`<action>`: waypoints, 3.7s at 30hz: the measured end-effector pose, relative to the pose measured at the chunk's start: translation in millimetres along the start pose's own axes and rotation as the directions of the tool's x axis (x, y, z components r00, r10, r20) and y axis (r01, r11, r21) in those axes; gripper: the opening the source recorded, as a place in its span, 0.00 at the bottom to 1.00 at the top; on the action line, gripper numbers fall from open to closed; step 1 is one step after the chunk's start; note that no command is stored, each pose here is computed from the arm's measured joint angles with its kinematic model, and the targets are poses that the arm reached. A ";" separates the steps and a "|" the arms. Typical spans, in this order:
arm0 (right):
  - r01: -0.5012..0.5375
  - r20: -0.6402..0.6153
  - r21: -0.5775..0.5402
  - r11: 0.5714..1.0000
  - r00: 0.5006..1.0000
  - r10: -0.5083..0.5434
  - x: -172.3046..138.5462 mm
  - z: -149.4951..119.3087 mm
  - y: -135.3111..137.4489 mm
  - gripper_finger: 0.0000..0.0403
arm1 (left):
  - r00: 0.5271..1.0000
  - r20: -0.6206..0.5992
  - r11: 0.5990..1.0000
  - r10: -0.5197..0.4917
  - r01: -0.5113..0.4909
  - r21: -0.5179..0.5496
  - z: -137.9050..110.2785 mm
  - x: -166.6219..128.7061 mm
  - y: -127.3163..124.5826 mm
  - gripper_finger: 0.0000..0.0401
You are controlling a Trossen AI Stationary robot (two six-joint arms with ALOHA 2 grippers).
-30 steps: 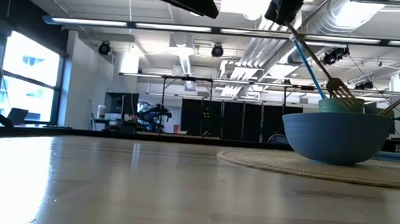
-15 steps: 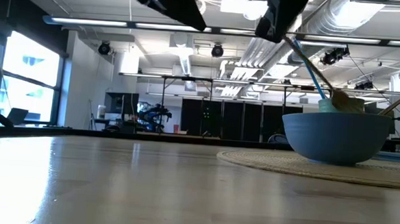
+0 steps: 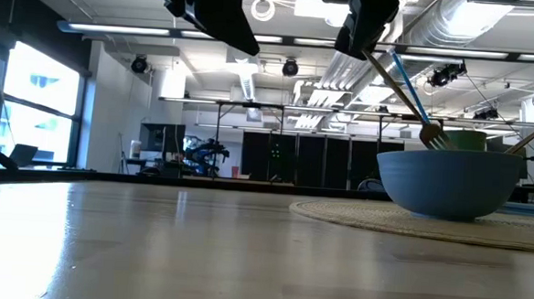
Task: Pick & Place Utensil
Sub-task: Put the gold fork into the violet bowl, then return to Home Position
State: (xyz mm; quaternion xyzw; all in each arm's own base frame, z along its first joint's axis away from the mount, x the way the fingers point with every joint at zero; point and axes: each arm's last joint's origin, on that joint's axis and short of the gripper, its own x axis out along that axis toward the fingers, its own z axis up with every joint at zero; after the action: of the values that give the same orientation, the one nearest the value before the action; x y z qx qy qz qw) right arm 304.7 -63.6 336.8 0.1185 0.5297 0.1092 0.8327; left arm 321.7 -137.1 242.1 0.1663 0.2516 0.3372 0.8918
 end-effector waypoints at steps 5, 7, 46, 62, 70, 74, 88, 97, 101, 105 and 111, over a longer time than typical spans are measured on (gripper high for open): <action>-0.001 0.014 0.020 1.000 1.000 0.000 3.1 0.3 -1.3 0.02 | 1.000 -0.010 1.000 0.002 -0.002 -0.005 -1.8 0.0 0.6 0.42; -0.002 0.014 0.052 0.999 1.000 0.001 10.5 -3.1 -4.2 0.02 | 1.000 -0.016 1.000 -0.006 0.006 -0.001 -2.3 0.0 0.5 0.42; 0.062 0.000 0.144 0.988 0.998 -0.063 53.4 -26.7 -36.2 0.06 | 1.000 -0.023 1.000 -0.017 0.017 0.000 -2.8 0.0 0.3 0.42; 0.075 -0.010 0.145 0.987 0.997 -0.074 55.2 -26.8 -37.4 0.06 | 1.000 -0.023 1.000 -0.019 0.019 -0.009 -2.9 0.0 0.3 0.42; 0.079 -0.016 0.138 0.987 0.997 -0.077 66.5 -22.9 -41.0 0.06 | 1.000 -0.025 1.000 -0.018 0.018 -0.007 -3.2 0.0 0.4 0.42; 0.084 -0.011 0.137 0.987 0.996 -0.084 66.4 -22.4 -41.4 0.06 | 1.000 -0.025 1.000 -0.018 0.018 -0.007 -3.2 0.0 0.4 0.42; 0.075 -0.055 0.178 0.981 0.996 -0.066 66.4 -26.9 -40.2 0.07 | 1.000 -0.026 1.000 -0.018 0.018 -0.005 -3.4 0.0 0.4 0.42; 0.075 -0.022 0.144 0.987 0.997 -0.072 66.7 -23.4 -40.3 0.15 | 0.999 -0.028 1.000 -0.017 0.017 -0.001 -3.7 0.0 0.6 0.42; 0.075 -0.022 0.141 0.987 0.997 -0.073 66.7 -23.4 -40.4 0.18 | 0.999 -0.028 1.000 -0.017 0.017 0.000 -3.8 0.0 0.6 0.42; 0.084 -0.019 0.138 0.987 0.996 -0.082 66.6 -23.1 -40.6 0.19 | 0.999 -0.028 1.000 -0.017 0.017 0.001 -3.8 0.0 0.7 0.42; 0.148 0.007 0.116 0.982 0.989 -0.150 49.6 -25.8 -31.5 0.20 | 0.998 -0.048 1.000 -0.030 0.029 -0.004 -6.2 -0.1 1.0 0.42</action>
State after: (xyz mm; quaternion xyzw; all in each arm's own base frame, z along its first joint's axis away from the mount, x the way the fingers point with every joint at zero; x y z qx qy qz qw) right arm 303.7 -76.1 273.9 0.1273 0.5359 0.0148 0.8345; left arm 317.6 -135.6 237.6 0.1530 0.2748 0.3283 0.8907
